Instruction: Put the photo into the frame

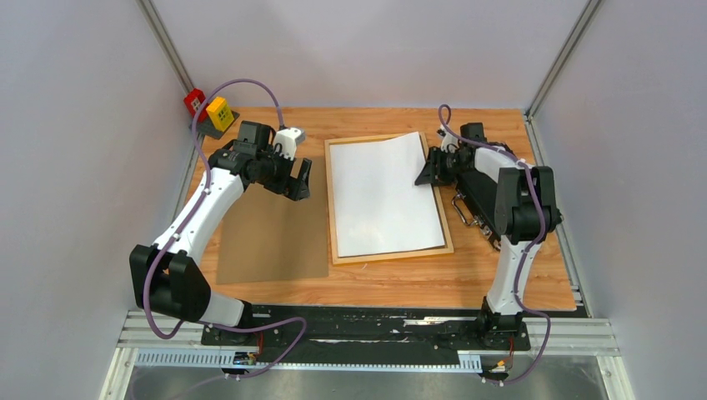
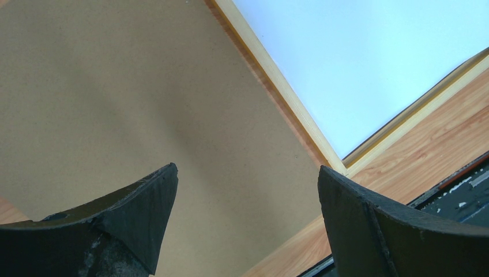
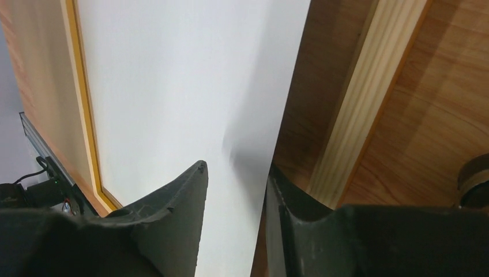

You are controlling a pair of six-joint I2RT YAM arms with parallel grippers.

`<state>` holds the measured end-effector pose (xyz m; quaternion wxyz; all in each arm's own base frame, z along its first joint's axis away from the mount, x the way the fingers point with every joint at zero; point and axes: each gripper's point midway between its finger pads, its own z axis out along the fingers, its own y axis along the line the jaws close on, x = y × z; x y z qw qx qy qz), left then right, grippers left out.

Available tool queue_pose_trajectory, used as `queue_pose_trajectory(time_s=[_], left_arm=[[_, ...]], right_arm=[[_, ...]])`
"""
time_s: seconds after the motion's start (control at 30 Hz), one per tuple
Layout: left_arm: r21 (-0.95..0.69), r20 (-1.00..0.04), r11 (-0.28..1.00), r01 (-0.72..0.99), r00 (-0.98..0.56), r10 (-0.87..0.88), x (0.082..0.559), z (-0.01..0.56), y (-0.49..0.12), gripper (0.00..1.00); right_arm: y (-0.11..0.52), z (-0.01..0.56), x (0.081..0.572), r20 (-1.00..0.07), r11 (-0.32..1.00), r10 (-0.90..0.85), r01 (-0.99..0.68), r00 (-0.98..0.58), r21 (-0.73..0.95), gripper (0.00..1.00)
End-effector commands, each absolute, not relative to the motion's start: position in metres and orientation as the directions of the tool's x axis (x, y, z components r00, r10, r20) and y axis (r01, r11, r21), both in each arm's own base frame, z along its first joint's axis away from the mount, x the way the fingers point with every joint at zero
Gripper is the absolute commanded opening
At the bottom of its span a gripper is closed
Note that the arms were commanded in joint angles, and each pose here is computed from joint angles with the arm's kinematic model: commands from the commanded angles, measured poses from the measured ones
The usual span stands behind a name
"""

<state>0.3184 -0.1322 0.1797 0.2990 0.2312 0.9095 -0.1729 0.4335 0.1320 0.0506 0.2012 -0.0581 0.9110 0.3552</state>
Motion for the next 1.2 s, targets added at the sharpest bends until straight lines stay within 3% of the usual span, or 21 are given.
queue_pose_trajectory(time_s=[0.0,0.27,1.17], left_arm=[[-0.159,-0.655,0.826,0.541,-0.684,0.322,0.319,0.189,-0.132,0.98],[-0.157,-0.656,0.826,0.542,-0.682,0.323,0.319,0.189,-0.132,0.98],[-0.160,-0.661,0.823,0.545,-0.678,0.321,0.318,0.192,-0.133,0.98]], right_arm=[[0.124,0.064,0.451,-0.491,0.777,0.024,-0.293,-0.871,0.557,0.41],[0.119,0.067,0.454,-0.511,0.800,0.016,-0.296,-0.860,0.523,0.46],[0.121,0.122,0.451,-0.661,0.813,-0.068,-0.425,-0.747,0.397,0.49]])
